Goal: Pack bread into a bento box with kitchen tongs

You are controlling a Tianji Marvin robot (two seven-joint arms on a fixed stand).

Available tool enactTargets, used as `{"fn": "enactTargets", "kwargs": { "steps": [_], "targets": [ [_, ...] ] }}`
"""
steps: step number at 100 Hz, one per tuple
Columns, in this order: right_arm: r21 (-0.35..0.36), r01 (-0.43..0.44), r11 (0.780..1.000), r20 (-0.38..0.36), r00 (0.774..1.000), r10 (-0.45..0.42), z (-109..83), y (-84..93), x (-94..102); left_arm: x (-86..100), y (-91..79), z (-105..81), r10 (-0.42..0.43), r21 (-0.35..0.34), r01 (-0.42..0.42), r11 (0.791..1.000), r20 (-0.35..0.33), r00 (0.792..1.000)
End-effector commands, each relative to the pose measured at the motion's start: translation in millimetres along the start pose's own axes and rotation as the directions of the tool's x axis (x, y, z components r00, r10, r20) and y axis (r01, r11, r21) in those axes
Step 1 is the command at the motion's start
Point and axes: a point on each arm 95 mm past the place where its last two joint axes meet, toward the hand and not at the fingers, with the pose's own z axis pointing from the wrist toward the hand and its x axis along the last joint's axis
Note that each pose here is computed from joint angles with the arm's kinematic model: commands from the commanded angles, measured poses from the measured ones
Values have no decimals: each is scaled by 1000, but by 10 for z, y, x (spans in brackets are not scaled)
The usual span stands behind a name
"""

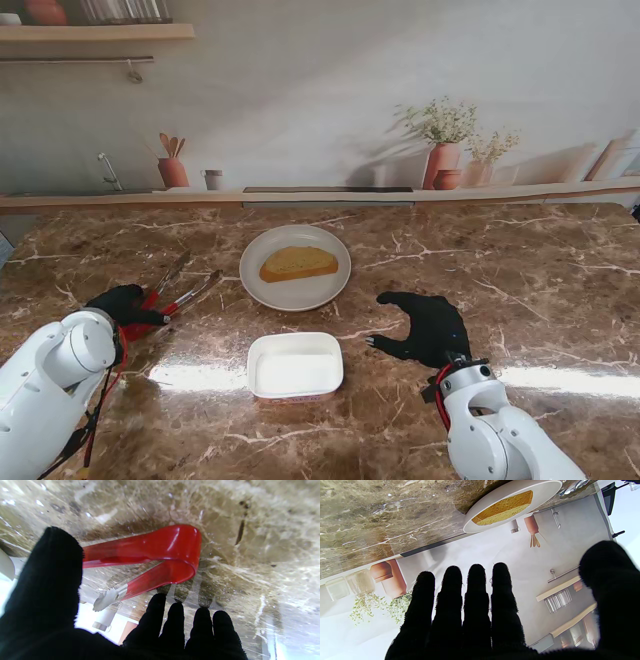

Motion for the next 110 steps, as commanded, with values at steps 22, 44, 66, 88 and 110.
{"fn": "enactTargets", "kwargs": {
  "steps": [22, 44, 66, 88, 110],
  "targets": [
    [32, -11, 999, 15, 1000, 11, -35, -58, 4, 65, 218, 36, 3, 9, -3, 1000, -45, 999],
    [38, -23, 999, 18, 1000, 22, -41, -78, 17, 115, 344, 36, 7, 37, -5, 999, -62, 998],
    [44, -31, 999, 20, 999, 30, -46, -94, 19, 142, 442, 83, -3, 76, 7, 997, -45, 999],
    [41, -40, 998, 29, 999, 39, -47, -110, 7, 179, 574, 119, -7, 88, 11, 996, -45, 999],
    [45, -47, 998, 30, 999, 46, -53, -129, 4, 174, 703, 127, -30, 116, 32, 993, -25, 999]
  ]
}}
